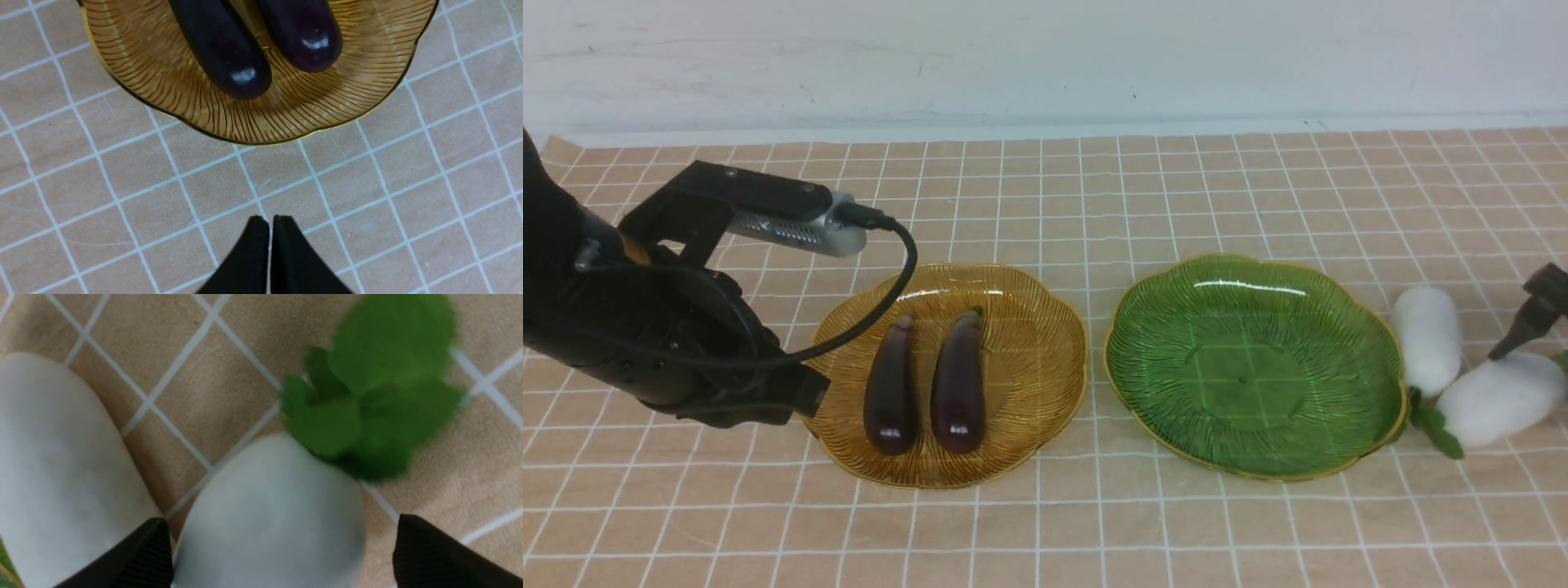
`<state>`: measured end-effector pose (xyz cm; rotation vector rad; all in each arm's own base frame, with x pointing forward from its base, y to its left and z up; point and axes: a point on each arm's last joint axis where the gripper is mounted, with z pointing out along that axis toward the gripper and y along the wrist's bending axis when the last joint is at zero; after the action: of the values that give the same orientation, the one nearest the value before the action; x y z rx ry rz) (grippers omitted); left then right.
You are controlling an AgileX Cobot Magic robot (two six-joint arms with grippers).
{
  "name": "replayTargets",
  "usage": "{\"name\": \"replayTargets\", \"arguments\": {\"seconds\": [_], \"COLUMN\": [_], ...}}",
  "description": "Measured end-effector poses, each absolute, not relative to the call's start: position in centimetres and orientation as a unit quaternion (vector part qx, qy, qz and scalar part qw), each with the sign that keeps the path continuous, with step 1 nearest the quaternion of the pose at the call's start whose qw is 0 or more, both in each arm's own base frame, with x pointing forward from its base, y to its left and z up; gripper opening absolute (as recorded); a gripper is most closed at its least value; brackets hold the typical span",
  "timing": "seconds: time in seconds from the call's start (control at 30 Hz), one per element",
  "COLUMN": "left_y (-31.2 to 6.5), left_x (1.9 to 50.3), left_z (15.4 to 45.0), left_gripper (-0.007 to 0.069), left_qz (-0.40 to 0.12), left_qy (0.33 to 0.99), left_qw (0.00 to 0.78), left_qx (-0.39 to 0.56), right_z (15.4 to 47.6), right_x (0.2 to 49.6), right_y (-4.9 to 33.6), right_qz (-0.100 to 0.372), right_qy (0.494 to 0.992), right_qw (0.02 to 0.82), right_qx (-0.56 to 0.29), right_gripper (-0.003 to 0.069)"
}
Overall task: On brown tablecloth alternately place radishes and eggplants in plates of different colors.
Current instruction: 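Place the white radish on the plate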
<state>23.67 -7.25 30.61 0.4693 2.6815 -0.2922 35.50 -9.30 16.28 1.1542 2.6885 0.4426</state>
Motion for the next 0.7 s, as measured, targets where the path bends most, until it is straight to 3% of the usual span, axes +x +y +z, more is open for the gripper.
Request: {"name": "replayTargets", "arguments": {"seconds": [0.13, 0.23, 0.4, 0.57, 0.7], "left_y": [-7.2, -7.2, -7.2, -7.2, -7.2], "left_x": [23.6, 23.6, 23.6, 23.6, 23.7], "left_z": [30.4, 30.4, 30.4, 30.4, 30.4], "left_gripper": [-0.0004, -0.0004, -0.0004, -0.0004, -0.0004], "left_qz": [-0.104, -0.104, -0.104, -0.104, -0.104], "left_qy": [0.96, 0.96, 0.96, 0.96, 0.96], "left_qw": [0.198, 0.198, 0.197, 0.197, 0.201], "left_qx": [0.168, 0.167, 0.167, 0.167, 0.166], "right_z": [16.0, 16.1, 17.1, 23.2, 27.3], "right_x": [35.6, 35.6, 35.4, 35.9, 36.8], "right_y": [-9.3, -9.5, -11.5, -12.5, -10.3], "right_qz": [0.148, 0.144, 0.123, 0.123, 0.15], "right_qy": [0.909, 0.911, 0.916, 0.914, 0.917], "right_qw": [0.093, 0.096, 0.102, 0.172, 0.219], "right_qx": [0.378, 0.374, 0.368, 0.347, 0.297], "right_gripper": [0.0651, 0.0511, 0.0516, 0.0516, 0.0516]}}
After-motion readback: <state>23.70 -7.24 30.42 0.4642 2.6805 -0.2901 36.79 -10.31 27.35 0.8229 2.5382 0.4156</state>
